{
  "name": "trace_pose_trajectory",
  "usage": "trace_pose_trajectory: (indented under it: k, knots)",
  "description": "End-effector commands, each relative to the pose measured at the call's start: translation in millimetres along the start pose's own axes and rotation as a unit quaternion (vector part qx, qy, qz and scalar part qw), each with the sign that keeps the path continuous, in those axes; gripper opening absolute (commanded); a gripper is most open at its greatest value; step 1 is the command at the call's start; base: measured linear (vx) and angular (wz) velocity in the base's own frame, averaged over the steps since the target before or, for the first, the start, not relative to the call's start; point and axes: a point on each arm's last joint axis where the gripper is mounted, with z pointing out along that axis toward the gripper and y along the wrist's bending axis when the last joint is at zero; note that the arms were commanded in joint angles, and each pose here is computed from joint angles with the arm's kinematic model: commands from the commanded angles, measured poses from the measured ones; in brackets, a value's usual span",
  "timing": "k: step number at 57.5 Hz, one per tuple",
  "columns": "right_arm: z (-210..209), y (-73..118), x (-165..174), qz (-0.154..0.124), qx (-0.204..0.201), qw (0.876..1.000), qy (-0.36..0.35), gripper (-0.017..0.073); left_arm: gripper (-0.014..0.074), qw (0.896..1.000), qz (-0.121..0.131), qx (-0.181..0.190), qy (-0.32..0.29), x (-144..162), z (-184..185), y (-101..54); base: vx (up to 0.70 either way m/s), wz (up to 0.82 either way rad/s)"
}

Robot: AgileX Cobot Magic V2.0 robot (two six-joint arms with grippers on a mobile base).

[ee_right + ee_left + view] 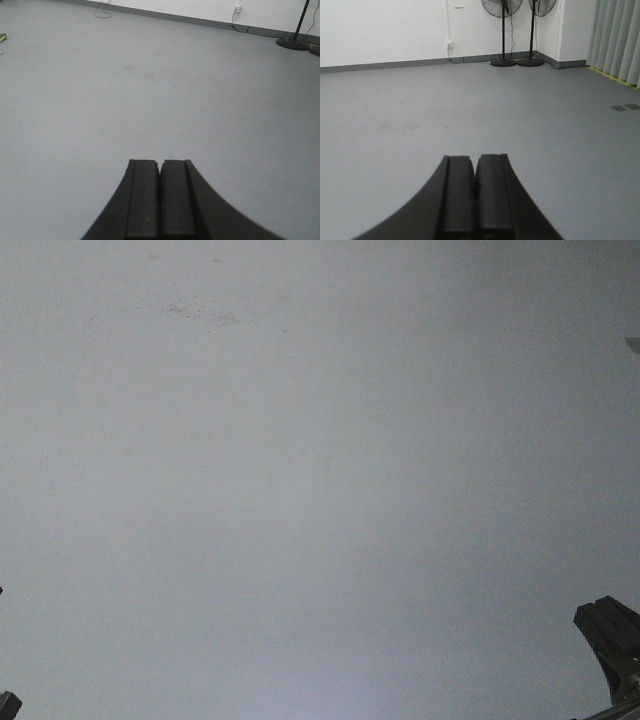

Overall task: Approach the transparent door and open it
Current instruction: 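Drive the base forward across the grey floor with both arms still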

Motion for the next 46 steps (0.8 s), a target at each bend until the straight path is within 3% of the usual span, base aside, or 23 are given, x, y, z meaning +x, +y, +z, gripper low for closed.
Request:
trace_pose_trajectory:
  k: [1,46]
  knots:
    - [-0.6,-0.7,-6.1,-0.006,0.005,0.999,-0.043,-0.0006,-0.0006,0.999,-0.005,-0.003,-0.047,-5.6,-0.9,0.7,0.00,0.00]
    - [-0.6,-0.7,-6.1,-0.006,0.005,0.999,-0.043,-0.0006,-0.0006,0.999,-0.005,-0.003,-0.047,-5.6,-0.9,0.7,0.00,0.00]
